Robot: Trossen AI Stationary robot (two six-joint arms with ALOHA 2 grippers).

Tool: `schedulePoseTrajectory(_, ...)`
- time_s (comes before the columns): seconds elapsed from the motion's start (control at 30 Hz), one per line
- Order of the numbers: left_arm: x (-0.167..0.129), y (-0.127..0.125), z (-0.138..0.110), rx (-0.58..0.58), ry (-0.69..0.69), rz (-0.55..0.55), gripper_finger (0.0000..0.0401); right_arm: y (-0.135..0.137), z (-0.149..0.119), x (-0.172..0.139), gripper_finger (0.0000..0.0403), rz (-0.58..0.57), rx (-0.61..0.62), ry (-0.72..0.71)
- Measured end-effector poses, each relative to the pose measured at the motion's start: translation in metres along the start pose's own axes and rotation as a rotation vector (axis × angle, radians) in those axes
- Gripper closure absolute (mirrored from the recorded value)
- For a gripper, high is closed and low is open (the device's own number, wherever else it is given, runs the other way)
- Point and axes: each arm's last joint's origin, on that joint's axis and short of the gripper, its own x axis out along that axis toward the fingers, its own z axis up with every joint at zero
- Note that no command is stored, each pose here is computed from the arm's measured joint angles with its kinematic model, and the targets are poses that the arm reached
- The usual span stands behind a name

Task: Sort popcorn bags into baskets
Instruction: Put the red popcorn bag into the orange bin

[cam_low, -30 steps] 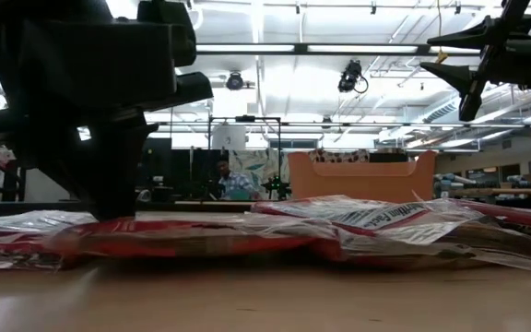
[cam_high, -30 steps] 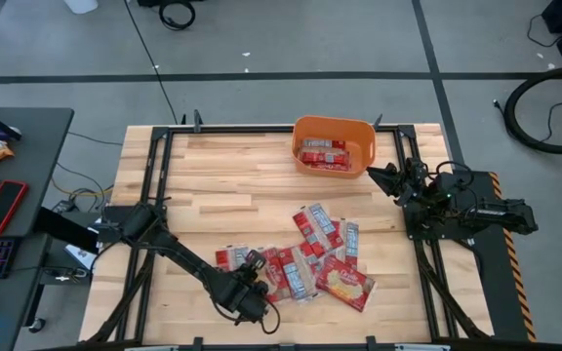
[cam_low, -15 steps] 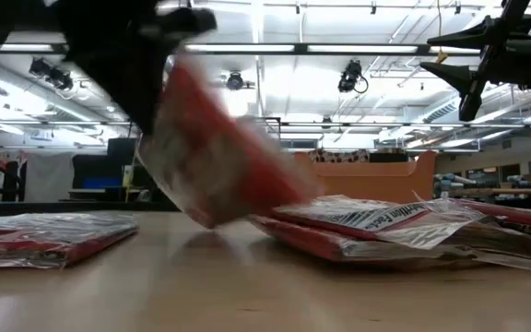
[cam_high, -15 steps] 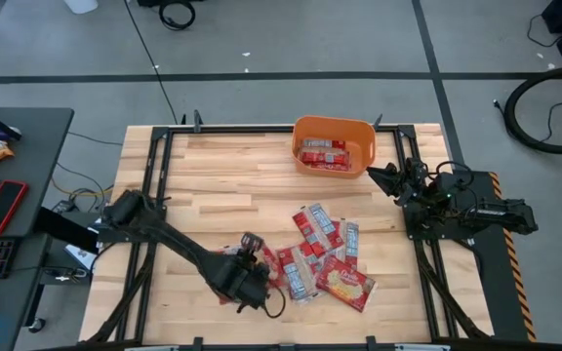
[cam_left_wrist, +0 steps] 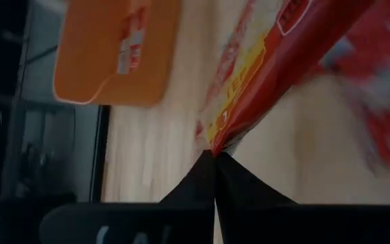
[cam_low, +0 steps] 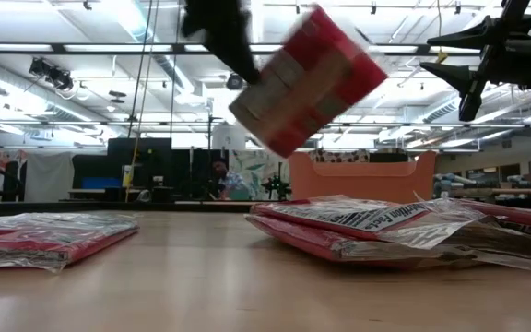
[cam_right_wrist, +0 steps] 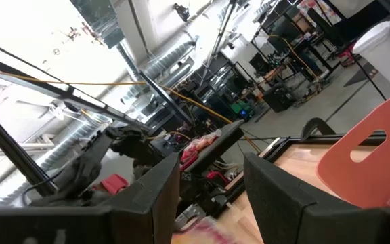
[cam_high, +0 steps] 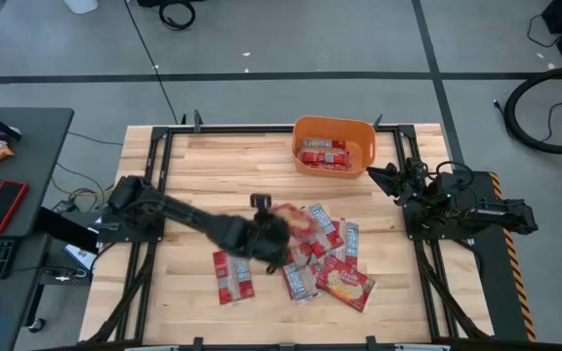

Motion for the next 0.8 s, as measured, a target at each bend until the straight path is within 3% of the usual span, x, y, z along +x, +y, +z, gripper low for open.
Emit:
schedulePoseTrajectory(0.2,0.037,0.038,0.02,-0.245,-0.077,0.046,0.0398,0.0,0.0,0.0,0.0233,-0.001,0.0,0.0)
schedulePoseTrajectory(0.37,0.066,0.074,0.03,-0.387,-0.145,0.003,0.0397,0.0,0.0,0.0,0.0233,0.0,0.0,0.0)
schedulePoseTrajectory(0.53,0.088,0.109,0.035,-0.49,-0.232,-0.043,0.0397,0.0,0.0,0.0,0.0233,0.0,0.0,0.0)
schedulePoseTrajectory(0.8,0.113,0.15,0.028,-0.586,-0.255,0.011,0.0396,0.0,0.0,0.0,0.0233,0.0,0.0,0.0)
